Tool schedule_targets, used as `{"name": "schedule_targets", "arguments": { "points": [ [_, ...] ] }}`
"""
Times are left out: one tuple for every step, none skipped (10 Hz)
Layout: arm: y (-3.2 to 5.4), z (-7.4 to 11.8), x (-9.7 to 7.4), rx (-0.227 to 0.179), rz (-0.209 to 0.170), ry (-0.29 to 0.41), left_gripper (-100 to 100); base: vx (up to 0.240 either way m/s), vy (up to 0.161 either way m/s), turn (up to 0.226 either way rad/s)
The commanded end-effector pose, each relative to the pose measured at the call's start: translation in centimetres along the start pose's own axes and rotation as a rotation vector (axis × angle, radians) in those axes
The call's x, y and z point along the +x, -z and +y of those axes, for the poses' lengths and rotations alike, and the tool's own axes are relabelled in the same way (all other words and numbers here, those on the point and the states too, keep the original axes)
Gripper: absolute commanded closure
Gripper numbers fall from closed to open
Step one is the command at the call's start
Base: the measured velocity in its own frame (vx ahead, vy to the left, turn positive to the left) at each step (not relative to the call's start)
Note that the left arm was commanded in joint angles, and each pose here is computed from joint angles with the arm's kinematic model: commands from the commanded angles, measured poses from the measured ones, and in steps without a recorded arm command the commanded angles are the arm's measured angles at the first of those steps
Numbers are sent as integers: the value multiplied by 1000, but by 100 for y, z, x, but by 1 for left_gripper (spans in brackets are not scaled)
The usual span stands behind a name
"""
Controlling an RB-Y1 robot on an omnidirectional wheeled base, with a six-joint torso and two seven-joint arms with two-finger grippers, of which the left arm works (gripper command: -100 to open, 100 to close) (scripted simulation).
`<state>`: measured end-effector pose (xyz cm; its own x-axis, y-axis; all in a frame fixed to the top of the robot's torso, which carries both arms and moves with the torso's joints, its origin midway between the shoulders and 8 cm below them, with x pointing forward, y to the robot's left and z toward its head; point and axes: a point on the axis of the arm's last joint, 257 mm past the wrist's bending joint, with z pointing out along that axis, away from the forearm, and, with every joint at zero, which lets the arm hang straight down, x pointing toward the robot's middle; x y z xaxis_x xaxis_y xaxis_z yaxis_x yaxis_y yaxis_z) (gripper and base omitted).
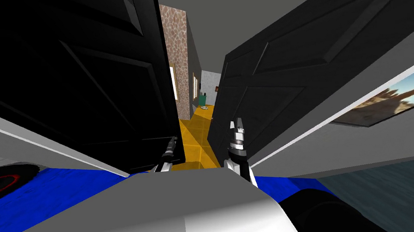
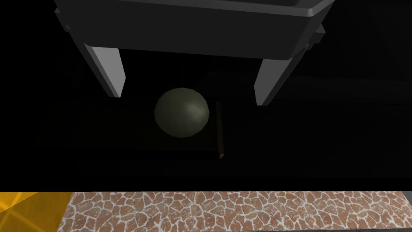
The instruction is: Push the door open
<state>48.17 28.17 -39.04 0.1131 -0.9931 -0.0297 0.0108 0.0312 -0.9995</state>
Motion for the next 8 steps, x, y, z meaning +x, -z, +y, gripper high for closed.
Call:
{"name": "schedule_targets", "arguments": {
  "points": [
    [18,5,14,2,-4,6,-100,206,7,-29],
    [11,5,7,1,-2,3,-100,89,-3,4],
    [11,5,7,1,-2,3,100,-20,0,3],
    [11,5,7,1,-2,3,100,-34,1,-12],
    [11,5,7,1,-2,3,100,-21,2,-6],
    [11,5,7,1,-2,3,100,-12,0,0],
    [11,5,7,1,-2,3,100,-6,-1,2],
    [11,5,7,1,-2,3,100,0,0,0]
  ]
}}
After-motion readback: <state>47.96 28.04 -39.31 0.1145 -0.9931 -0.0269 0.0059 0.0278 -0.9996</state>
